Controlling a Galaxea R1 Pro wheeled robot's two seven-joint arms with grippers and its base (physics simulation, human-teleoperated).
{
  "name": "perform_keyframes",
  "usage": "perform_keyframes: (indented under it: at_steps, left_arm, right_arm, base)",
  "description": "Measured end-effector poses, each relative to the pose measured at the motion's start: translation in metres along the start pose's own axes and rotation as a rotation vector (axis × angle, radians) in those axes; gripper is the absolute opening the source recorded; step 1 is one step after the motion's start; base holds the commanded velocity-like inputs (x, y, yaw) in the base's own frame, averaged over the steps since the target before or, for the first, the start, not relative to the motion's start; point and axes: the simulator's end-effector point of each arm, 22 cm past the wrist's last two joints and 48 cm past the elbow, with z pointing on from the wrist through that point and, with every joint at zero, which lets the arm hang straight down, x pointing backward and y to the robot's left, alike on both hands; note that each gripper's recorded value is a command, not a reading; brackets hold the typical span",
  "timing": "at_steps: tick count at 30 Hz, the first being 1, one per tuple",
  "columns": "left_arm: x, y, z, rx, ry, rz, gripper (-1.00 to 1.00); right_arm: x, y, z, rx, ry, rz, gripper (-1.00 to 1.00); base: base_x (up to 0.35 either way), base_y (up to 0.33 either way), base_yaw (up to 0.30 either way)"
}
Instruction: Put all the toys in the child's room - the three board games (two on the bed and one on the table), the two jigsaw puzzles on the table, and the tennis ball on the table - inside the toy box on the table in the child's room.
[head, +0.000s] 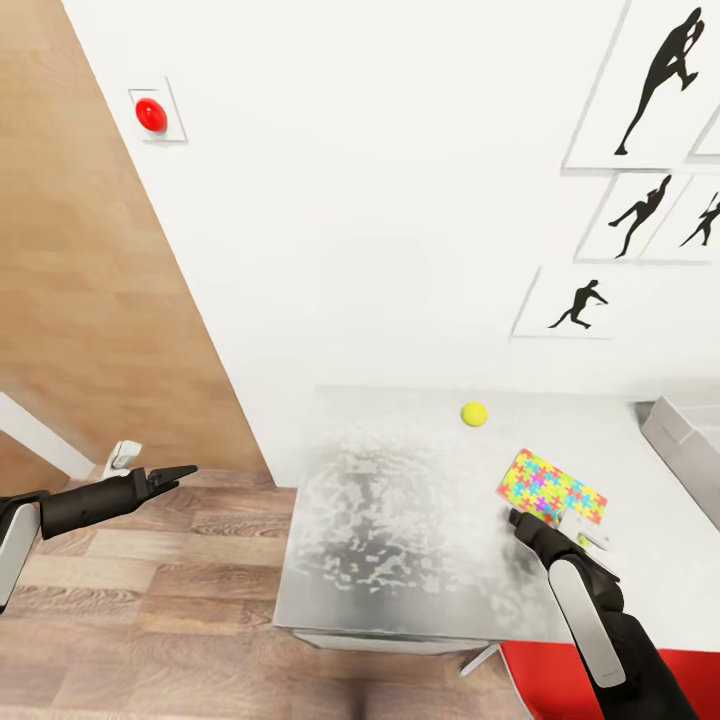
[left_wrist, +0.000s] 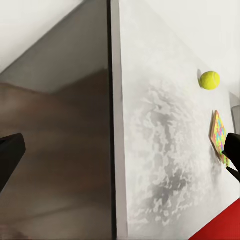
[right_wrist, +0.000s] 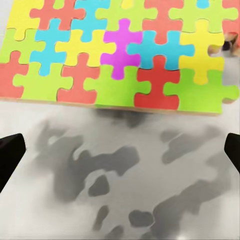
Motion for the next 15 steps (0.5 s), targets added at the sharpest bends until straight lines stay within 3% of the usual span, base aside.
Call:
perform_keyframes:
  at_steps: [15]
  left_arm:
    - [0.000,0.000,0.000,0.001,0.000,0.000,1.00]
  right_arm:
    - [-0.053,0.028,-0.031,-0.080,-0.116,0.016,1.00]
  base:
    - [-0.001,0.003,0.000]
